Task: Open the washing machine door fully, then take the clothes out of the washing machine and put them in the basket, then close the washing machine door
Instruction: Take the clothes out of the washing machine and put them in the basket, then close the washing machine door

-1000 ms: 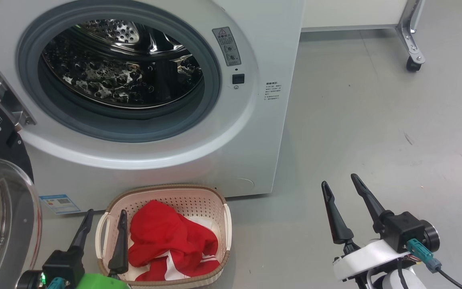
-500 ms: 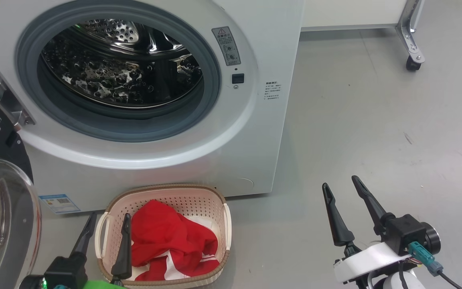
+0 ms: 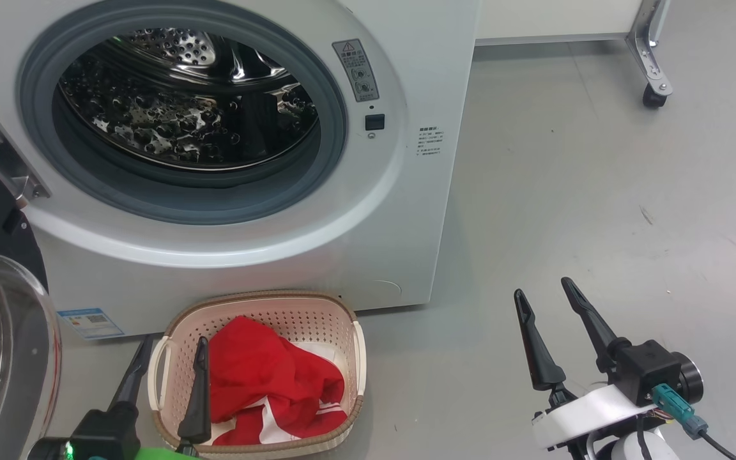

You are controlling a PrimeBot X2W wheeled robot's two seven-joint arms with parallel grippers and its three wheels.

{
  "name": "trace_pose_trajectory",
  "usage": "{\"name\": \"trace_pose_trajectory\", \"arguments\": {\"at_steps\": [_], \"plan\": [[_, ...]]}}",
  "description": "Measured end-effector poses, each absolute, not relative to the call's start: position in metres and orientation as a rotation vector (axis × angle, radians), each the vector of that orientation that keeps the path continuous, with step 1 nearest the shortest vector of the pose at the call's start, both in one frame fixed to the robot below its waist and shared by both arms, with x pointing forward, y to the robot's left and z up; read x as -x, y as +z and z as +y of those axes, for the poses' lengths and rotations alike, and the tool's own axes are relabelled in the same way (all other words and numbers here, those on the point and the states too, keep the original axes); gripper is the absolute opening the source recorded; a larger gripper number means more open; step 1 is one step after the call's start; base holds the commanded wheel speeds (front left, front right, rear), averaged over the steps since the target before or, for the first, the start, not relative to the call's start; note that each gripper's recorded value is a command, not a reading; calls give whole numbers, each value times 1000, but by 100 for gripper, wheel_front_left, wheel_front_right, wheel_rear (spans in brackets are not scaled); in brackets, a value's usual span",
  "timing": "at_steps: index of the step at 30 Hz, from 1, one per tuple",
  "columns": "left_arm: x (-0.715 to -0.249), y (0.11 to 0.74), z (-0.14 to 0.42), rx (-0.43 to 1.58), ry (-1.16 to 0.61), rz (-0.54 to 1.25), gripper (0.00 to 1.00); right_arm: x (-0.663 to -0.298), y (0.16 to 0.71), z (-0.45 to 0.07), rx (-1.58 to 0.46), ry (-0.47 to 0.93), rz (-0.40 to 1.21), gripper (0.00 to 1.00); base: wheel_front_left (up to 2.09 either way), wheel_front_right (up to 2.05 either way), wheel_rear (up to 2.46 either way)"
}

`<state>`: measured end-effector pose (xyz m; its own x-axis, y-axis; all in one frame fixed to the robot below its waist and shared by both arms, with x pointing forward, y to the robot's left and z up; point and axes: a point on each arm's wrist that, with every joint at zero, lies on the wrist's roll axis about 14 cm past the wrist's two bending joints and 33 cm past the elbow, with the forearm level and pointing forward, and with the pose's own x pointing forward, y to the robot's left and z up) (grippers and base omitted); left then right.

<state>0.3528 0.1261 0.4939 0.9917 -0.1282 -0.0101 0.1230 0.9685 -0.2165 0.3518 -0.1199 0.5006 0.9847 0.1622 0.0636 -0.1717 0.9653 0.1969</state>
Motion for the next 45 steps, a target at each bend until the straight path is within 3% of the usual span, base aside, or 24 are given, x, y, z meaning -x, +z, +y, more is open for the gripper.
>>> {"name": "trace_pose_trajectory", "arguments": {"at_steps": [45], "plan": [[-346,510,118,223,-153,11,100,-351,503,-121,-207,169,-56,100,-58,58,0]]}}
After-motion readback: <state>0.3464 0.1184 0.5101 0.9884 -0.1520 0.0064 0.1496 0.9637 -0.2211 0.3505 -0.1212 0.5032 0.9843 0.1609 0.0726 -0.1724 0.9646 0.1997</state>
